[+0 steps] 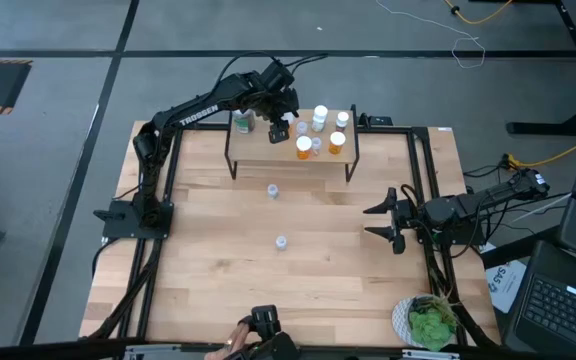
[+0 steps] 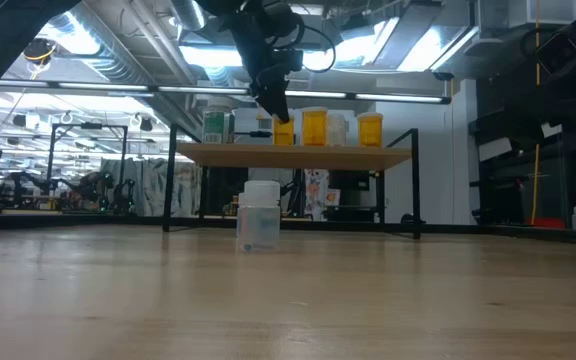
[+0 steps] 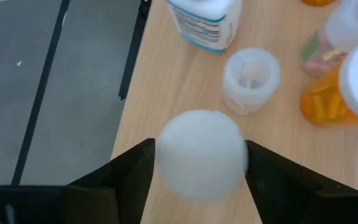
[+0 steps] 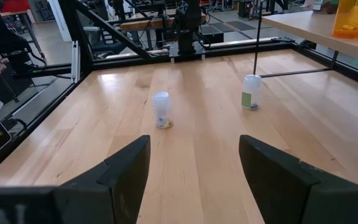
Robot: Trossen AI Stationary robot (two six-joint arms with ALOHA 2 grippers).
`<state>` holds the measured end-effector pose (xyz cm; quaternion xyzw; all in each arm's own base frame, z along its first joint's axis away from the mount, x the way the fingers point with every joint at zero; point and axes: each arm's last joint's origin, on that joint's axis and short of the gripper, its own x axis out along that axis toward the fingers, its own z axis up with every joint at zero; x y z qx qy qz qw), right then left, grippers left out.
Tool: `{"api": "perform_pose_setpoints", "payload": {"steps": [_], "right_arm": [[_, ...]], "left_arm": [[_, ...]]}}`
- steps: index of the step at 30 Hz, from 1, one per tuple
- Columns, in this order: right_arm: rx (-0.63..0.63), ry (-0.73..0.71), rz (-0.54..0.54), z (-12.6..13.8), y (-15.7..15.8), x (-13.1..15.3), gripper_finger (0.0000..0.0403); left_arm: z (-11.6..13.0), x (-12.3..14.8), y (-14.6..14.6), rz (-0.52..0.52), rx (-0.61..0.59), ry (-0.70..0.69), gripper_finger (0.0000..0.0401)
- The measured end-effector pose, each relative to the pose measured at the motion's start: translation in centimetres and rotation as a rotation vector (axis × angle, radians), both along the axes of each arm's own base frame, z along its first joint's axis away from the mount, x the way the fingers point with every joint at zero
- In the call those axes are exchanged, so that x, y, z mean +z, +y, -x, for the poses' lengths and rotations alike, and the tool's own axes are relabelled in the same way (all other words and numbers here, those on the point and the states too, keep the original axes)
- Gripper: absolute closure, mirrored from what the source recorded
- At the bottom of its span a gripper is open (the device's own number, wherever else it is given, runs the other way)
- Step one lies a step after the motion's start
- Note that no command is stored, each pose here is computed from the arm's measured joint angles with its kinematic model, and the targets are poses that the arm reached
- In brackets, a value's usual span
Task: Pick and place medicine bottles onto shelf by color
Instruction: Put the orange pill bottle on the shelf, then put the bottom transparent pill bottle on the shelf
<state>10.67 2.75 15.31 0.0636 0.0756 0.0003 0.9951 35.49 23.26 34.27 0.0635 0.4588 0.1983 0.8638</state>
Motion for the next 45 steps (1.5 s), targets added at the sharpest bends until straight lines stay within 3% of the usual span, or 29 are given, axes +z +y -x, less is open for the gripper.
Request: {"api": "perform_pose_setpoints", "payload": {"steps": [6, 12, 19, 23, 34, 45], "right_arm": [[0.000, 0.000, 0.000, 0.0, 0.0, 0.0, 0.0155], [0.000, 0.000, -0.003, 0.0, 0.0, 0.0, 0.0155], [-0.001, 0.000, -0.004, 0.0, 0.0, 0.0, 0.0155], [-0.001, -0.001, -0.004, 0.0, 0.0, 0.0, 0.0155], [0.001, -0.005, -0.001, 0.0, 0.0, 0.0, 0.0155], [0.010, -0.012, -0.003, 0.0, 0.0, 0.1, 0.0155]], "left_arm": [[-0.4, -0.4, 0.0, 0.000, 0.006, 0.008, 0.0152], [-0.9, 0.0, -0.1, -0.063, 0.007, -0.016, 0.0149], [-0.5, 1.6, -1.2, -0.151, 0.030, -0.017, 0.0149], [0.3, 3.8, -2.8, -0.231, 0.076, -0.031, 0.0149], [7.7, 11.0, -10.8, -0.125, 0.100, -0.135, 0.0151], [12.9, 13.6, -15.7, -0.045, 0.068, -0.168, 0.0153]]}}
